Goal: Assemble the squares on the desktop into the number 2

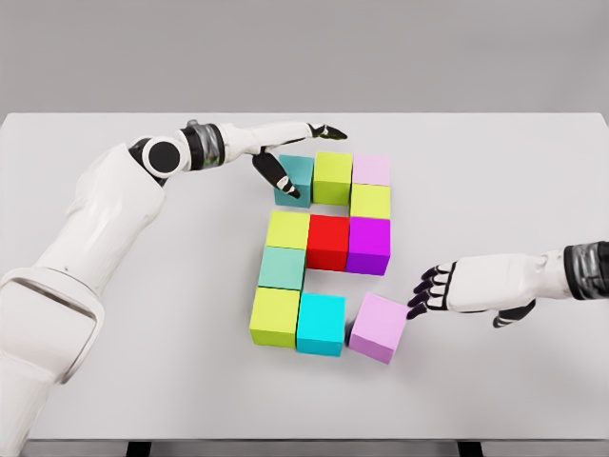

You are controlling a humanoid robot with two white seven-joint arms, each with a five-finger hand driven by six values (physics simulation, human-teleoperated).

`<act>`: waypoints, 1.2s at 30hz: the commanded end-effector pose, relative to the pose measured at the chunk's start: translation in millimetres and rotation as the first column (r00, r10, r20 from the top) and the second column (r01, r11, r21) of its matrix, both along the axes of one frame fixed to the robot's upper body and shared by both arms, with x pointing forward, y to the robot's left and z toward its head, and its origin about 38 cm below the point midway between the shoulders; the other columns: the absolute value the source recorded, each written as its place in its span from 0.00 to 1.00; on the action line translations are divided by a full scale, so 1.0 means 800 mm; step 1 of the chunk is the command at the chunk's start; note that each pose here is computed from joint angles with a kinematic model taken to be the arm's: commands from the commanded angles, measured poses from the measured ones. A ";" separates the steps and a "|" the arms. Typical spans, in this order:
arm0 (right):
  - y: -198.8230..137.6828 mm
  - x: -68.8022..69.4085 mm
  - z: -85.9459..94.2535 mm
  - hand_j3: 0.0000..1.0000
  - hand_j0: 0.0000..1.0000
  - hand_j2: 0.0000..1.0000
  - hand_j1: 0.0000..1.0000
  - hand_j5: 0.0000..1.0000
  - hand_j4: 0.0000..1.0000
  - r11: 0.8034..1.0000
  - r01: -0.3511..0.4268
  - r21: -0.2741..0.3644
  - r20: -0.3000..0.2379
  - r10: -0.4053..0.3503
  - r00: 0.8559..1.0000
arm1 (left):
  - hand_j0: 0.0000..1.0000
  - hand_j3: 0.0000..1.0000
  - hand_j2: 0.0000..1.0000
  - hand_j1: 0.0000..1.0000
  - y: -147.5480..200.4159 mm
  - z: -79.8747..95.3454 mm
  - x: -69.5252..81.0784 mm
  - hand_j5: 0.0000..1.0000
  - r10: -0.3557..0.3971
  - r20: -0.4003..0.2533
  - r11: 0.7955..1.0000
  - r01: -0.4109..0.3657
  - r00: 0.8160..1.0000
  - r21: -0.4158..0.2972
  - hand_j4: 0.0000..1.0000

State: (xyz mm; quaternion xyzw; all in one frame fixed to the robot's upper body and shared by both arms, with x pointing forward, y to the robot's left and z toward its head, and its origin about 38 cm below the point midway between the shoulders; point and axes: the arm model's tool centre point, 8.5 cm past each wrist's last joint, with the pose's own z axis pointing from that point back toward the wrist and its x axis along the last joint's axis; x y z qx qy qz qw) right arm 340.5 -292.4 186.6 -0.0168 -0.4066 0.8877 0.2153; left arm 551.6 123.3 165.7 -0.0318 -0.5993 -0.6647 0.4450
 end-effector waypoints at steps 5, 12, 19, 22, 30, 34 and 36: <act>0.004 0.001 0.001 1.00 1.00 1.00 1.00 1.00 1.00 1.000 -0.002 0.010 0.001 0.002 1.000 | 1.00 1.00 1.00 1.00 -0.003 0.004 -0.001 1.00 -0.008 0.008 1.000 0.008 1.000 -0.016 1.00; 0.009 0.003 0.004 1.00 1.00 1.00 1.00 1.00 1.00 1.000 -0.007 0.027 0.000 0.007 1.000 | 1.00 1.00 1.00 1.00 -0.004 0.004 -0.002 1.00 -0.016 0.014 1.000 0.016 1.000 -0.018 1.00; 0.014 0.004 0.006 1.00 1.00 1.00 1.00 1.00 1.00 0.999 -0.013 0.039 -0.002 0.013 1.000 | 1.00 1.00 1.00 1.00 -0.002 0.003 -0.002 1.00 -0.014 0.012 1.000 0.014 1.000 -0.016 1.00; 0.018 0.004 0.003 1.00 1.00 1.00 1.00 1.00 1.00 0.999 -0.022 0.040 -0.007 0.023 1.000 | 1.00 1.00 1.00 1.00 -0.004 0.002 -0.003 1.00 -0.017 0.011 1.000 0.017 1.000 -0.017 1.00; 0.022 0.005 0.005 1.00 1.00 1.00 1.00 1.00 1.00 0.999 -0.031 0.043 -0.004 0.031 1.000 | 1.00 1.00 1.00 1.00 -0.004 -0.002 -0.006 1.00 -0.021 0.010 1.000 0.021 1.000 -0.021 1.00; 0.022 0.008 0.009 1.00 1.00 1.00 1.00 1.00 1.00 0.999 -0.030 0.044 0.006 0.030 1.000 | 1.00 1.00 1.00 1.00 0.009 0.000 -0.005 1.00 -0.016 0.019 1.000 0.017 1.000 -0.020 1.00; 0.022 0.008 0.009 1.00 1.00 1.00 1.00 1.00 1.00 0.999 -0.031 0.042 0.006 0.030 1.000 | 1.00 1.00 1.00 1.00 0.019 0.005 -0.004 1.00 -0.009 0.030 1.000 0.010 1.000 -0.028 1.00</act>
